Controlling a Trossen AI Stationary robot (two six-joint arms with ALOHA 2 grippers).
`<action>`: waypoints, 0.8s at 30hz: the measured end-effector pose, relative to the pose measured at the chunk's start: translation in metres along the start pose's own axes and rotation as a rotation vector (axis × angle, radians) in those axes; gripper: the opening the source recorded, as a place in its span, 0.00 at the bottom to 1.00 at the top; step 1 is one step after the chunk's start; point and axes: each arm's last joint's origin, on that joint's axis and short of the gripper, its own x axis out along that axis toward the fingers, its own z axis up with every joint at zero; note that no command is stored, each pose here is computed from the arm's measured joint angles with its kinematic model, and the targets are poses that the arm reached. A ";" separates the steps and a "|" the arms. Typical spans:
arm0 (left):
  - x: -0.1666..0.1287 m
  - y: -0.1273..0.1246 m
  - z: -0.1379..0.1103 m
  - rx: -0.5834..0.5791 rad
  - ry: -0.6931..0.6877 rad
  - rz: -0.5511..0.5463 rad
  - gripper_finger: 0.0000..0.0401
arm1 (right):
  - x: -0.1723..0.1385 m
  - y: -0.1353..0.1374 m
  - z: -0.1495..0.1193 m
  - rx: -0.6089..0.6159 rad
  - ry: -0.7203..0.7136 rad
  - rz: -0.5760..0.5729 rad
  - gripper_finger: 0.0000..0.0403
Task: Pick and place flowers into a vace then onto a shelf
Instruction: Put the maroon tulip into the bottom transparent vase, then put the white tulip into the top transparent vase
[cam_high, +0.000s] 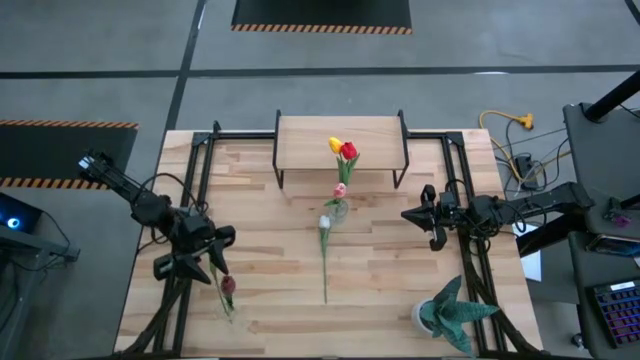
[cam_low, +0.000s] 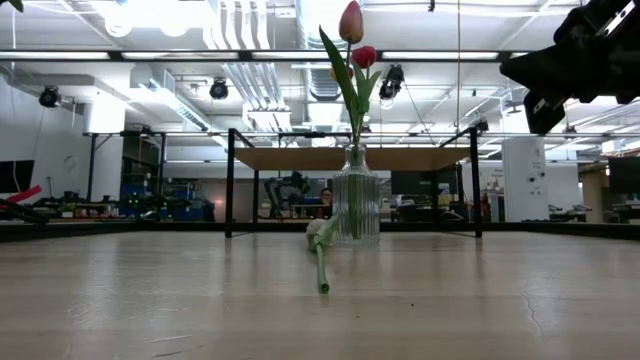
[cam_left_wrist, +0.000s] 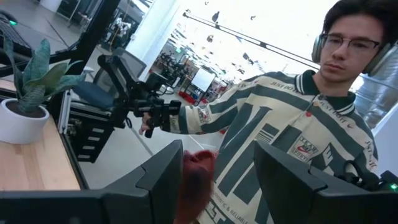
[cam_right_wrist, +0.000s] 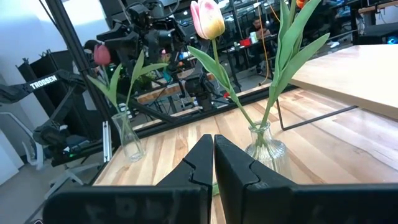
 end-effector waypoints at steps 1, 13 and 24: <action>0.000 0.000 0.000 0.000 0.000 -0.001 0.45 | 0.000 0.000 0.000 0.000 0.000 0.000 0.02; 0.004 0.002 -0.003 0.138 0.029 -0.005 0.45 | 0.000 0.000 0.000 0.000 -0.004 -0.009 0.02; 0.003 -0.003 0.004 0.168 -0.047 -0.050 0.45 | 0.000 -0.001 0.000 0.000 -0.009 -0.025 0.02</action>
